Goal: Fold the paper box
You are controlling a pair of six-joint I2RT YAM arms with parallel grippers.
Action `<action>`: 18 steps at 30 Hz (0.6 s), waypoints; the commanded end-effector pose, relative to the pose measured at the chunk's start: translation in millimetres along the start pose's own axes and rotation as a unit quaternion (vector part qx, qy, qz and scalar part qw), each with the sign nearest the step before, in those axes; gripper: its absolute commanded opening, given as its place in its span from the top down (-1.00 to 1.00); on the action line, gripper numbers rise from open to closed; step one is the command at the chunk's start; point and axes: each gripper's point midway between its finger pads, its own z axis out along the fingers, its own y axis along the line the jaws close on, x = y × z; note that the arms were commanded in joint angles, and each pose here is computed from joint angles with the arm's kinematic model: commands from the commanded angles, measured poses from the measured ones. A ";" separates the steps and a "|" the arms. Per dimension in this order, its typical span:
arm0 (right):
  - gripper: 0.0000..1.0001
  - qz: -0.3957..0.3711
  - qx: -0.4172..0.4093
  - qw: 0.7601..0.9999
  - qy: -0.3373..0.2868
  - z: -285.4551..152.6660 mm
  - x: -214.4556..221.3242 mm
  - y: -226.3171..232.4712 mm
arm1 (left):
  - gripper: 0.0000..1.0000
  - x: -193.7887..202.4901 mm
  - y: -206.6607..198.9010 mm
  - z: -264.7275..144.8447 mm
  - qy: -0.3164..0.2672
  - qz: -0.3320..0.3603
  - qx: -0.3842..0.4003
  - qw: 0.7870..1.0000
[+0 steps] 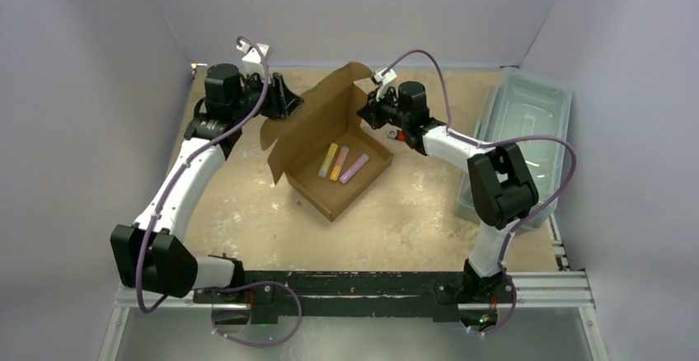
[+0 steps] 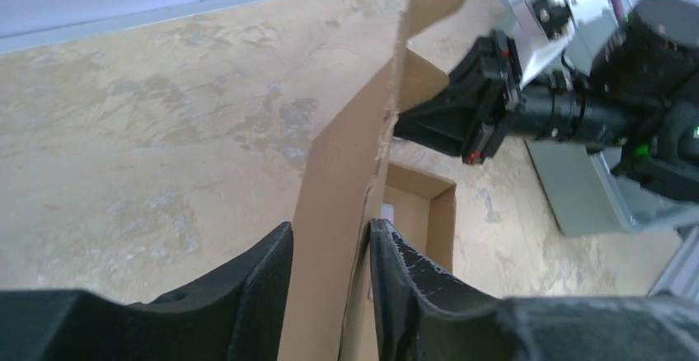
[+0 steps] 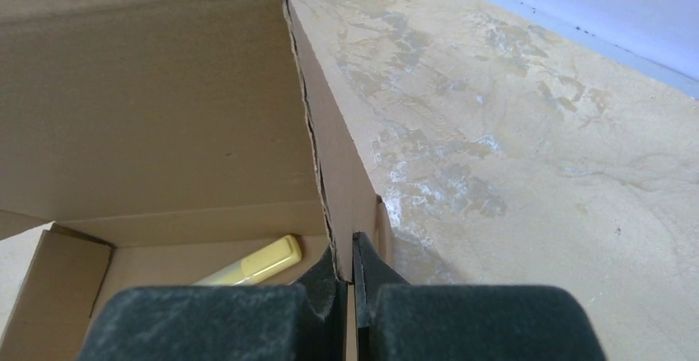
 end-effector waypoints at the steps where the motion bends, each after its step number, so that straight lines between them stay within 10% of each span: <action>1: 1.00 0.009 0.024 0.999 -0.022 -9.0 -16.6 -3.5 | 0.15 -31.6 14.7 -29.1 -0.063 -0.020 -0.094 0.993; 8: 1.00 -0.003 0.034 0.999 -0.020 -11.5 -14.5 -8.2 | -0.21 -50.5 38.2 -91.8 -0.114 -0.050 -0.211 0.969; 18: 1.00 -0.011 0.054 0.998 -0.024 -22.3 -16.6 -18.8 | -0.16 15.9 83.6 -152.1 -0.086 -0.098 -0.390 0.912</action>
